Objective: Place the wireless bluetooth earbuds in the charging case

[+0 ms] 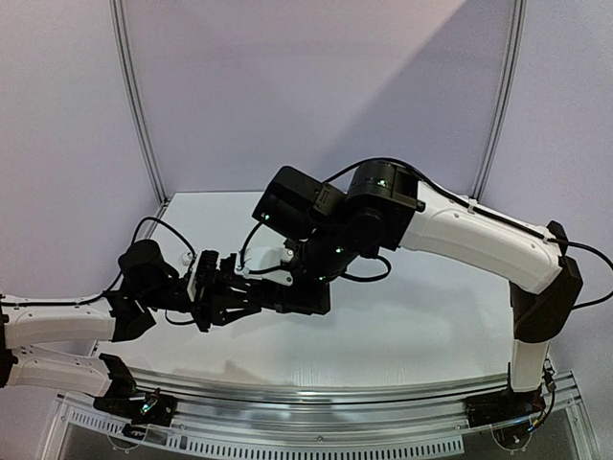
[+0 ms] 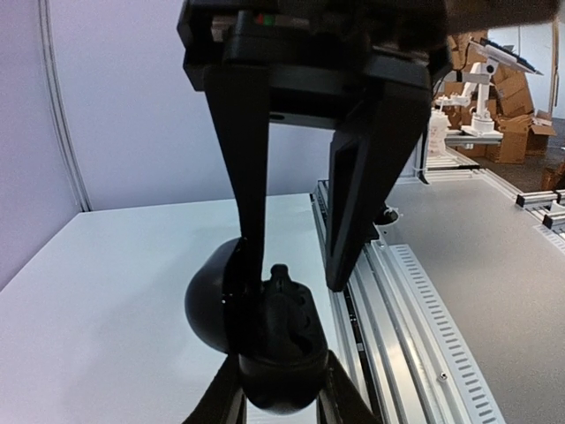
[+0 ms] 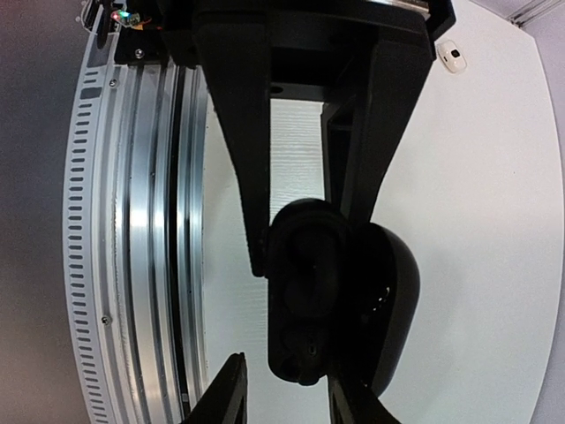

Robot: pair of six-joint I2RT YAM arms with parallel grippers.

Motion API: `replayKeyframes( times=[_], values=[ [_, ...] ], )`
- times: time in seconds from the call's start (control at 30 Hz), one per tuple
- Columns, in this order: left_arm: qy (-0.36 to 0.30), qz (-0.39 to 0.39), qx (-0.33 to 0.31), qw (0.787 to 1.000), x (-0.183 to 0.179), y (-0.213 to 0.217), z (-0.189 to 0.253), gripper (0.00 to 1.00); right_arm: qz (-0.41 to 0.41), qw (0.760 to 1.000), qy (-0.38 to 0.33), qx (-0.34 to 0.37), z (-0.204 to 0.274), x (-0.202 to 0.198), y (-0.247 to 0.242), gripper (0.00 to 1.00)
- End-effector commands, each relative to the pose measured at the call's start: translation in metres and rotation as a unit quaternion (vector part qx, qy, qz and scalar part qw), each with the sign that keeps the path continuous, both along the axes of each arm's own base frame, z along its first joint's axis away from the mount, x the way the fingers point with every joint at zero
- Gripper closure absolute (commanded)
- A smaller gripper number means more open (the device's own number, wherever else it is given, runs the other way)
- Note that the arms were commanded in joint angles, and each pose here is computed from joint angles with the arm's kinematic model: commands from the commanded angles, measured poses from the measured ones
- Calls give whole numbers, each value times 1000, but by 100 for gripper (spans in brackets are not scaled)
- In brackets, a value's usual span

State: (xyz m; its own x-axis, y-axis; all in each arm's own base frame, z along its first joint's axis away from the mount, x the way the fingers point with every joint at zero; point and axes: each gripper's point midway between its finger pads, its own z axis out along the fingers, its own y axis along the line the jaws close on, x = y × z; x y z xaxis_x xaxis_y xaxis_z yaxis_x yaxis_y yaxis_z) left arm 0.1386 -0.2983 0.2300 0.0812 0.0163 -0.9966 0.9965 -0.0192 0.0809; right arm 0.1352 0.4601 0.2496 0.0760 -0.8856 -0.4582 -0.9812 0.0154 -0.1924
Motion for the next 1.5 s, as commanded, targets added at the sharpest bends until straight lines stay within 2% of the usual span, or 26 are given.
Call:
replayKeyframes(
  times=[0.0,0.4,0.67,0.83,0.93,1.0,1.07,1.17,1.3,1.37,1.4,1.47],
  values=[
    [-7,-32,-11,999,-16,-1,10,100,-41,998,-30,22,16,17,-1,67],
    [54,-12,9,998,-9,0,-3,100,-52,994,-23,88,54,12,-4,64],
    [46,-3,14,999,-5,1,-7,100,-43,982,5,182,97,-1,1,61],
    [15,38,4,999,11,1,2,100,-146,967,-23,207,90,37,-8,56],
    [90,64,2,994,26,1,7,100,-213,955,-19,207,81,61,-12,54],
    [181,83,4,980,41,4,5,100,-256,944,-26,206,77,77,-16,53],
    [267,115,13,957,59,12,-6,100,-301,930,-39,207,76,94,-28,53],
    [338,179,37,923,90,31,-24,100,-365,904,-46,217,72,113,-51,52],
    [481,237,46,843,141,71,-58,100,-437,863,-21,251,56,134,-88,50],
    [524,248,52,813,156,85,-69,100,-480,839,-16,258,41,144,-113,49],
    [526,246,57,812,164,88,-65,100,-502,823,-7,266,31,148,-123,49],
    [541,258,88,795,173,93,-72,100,-536,798,10,275,13,153,-145,45]
  ],
)
